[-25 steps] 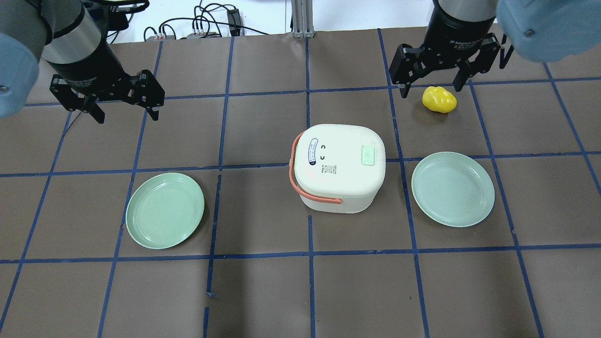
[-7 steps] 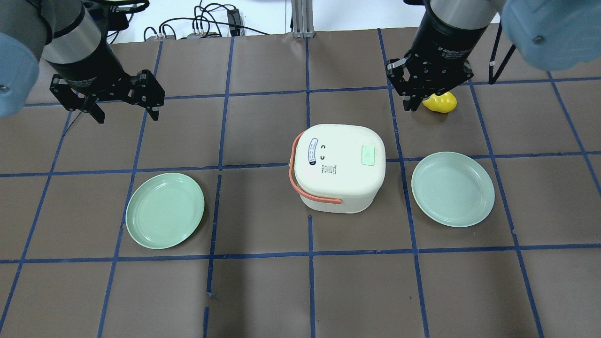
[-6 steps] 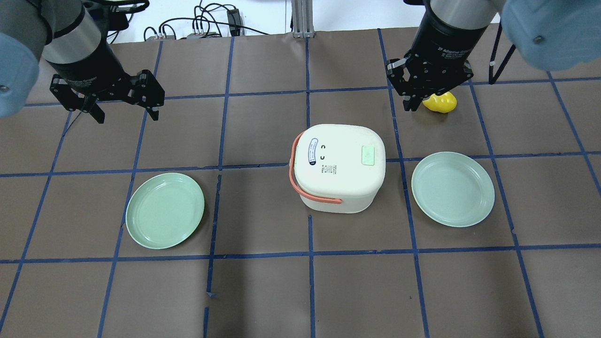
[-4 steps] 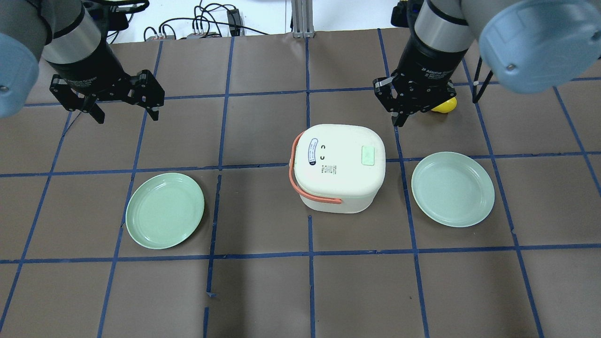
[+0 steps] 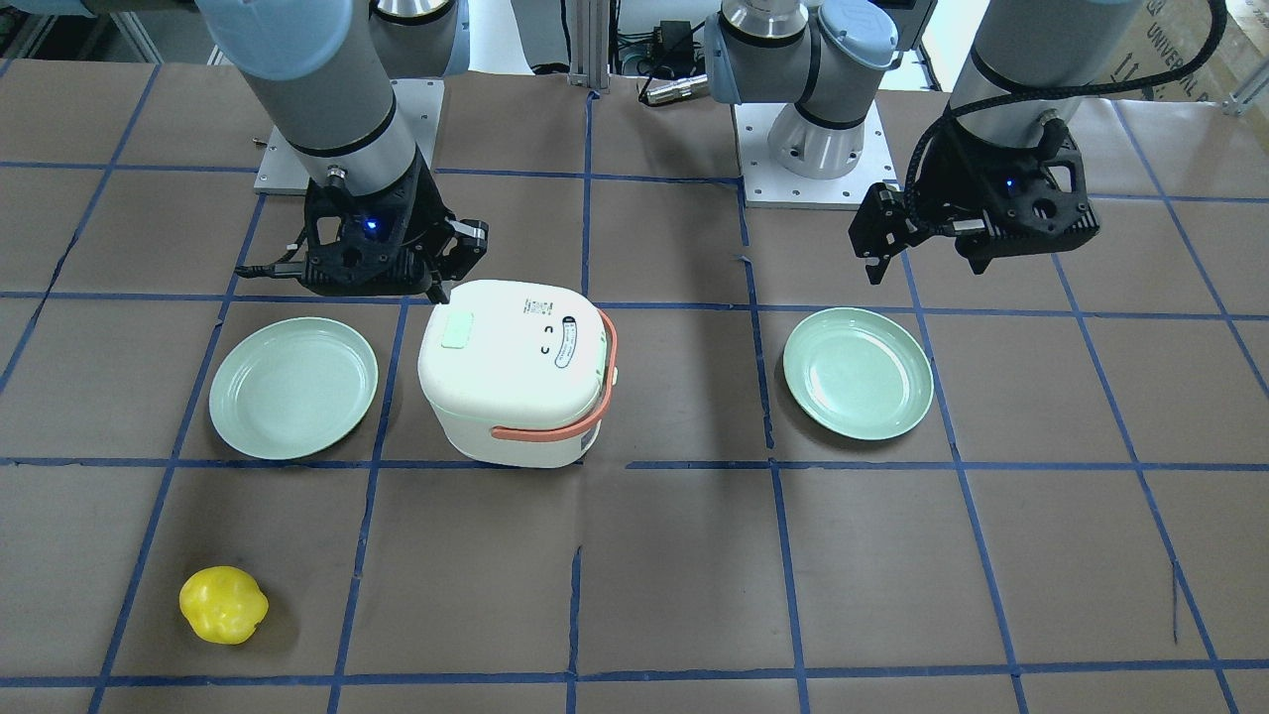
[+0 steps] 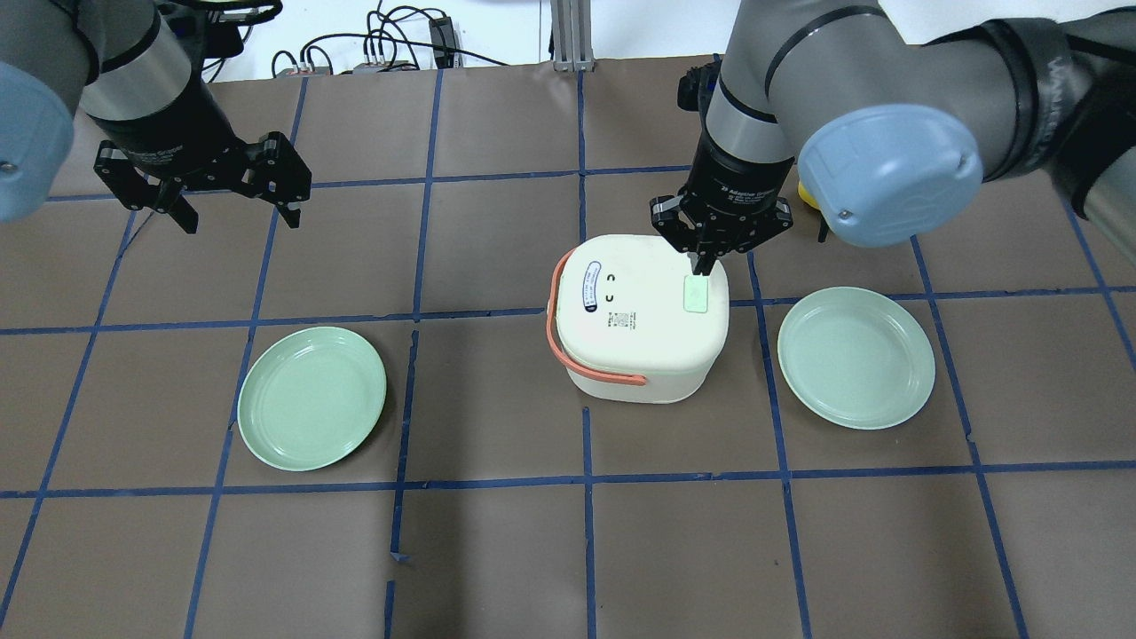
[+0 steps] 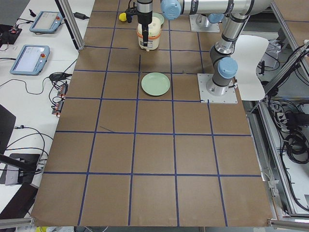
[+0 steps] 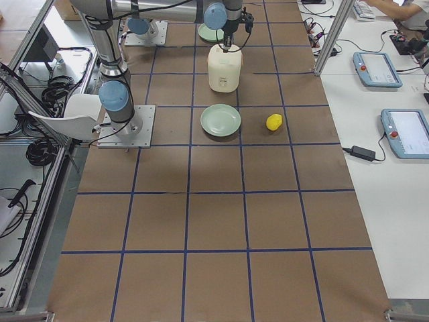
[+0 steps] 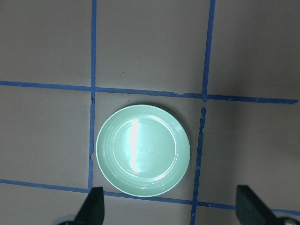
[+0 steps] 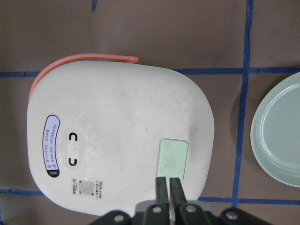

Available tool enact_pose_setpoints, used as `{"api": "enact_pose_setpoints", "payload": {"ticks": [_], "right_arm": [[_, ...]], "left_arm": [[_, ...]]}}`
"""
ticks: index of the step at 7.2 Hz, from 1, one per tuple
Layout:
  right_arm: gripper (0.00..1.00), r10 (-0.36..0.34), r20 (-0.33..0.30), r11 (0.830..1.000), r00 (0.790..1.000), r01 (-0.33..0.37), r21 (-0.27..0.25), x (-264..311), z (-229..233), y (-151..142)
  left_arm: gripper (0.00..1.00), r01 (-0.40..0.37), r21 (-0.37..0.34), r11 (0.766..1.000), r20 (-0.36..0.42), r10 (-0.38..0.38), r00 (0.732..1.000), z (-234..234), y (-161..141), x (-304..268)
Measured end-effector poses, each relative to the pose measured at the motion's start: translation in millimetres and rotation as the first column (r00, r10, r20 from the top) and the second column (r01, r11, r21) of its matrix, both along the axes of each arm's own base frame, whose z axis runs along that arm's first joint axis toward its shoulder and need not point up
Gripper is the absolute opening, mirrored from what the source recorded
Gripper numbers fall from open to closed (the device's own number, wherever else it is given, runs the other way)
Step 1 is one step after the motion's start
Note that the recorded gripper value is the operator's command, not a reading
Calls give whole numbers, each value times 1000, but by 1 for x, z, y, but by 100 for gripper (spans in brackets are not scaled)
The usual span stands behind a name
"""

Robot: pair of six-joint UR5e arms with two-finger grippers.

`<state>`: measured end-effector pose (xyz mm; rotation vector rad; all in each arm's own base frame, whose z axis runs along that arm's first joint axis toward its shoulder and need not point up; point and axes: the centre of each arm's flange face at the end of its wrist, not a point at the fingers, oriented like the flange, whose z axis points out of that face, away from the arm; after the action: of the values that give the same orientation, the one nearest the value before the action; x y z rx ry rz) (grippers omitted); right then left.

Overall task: Press rice cooker button
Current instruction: 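Lower the right gripper onto the pale green button on the rice cooker lid, then press down on the green button with the closed right gripper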

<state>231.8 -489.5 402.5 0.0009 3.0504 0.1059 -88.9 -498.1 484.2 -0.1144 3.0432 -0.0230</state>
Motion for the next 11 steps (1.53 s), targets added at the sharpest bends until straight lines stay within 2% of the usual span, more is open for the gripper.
{"api": "enact_pose_setpoints", "payload": {"ticks": [3, 6, 11], "right_arm": [[16, -49, -4, 998, 999, 49, -26, 1, -18, -1], [11, -65, -12, 998, 998, 64, -18, -1, -30, 3], [11, -86, -26, 996, 996, 86, -8, -1, -37, 3]], "left_arm": [[100, 0, -1, 1000, 0, 0, 1000, 1, 0, 0], [100, 0, -2, 1000, 0, 0, 1000, 1, 0, 0], [100, 0, -2, 1000, 0, 0, 1000, 1, 0, 0]]}}
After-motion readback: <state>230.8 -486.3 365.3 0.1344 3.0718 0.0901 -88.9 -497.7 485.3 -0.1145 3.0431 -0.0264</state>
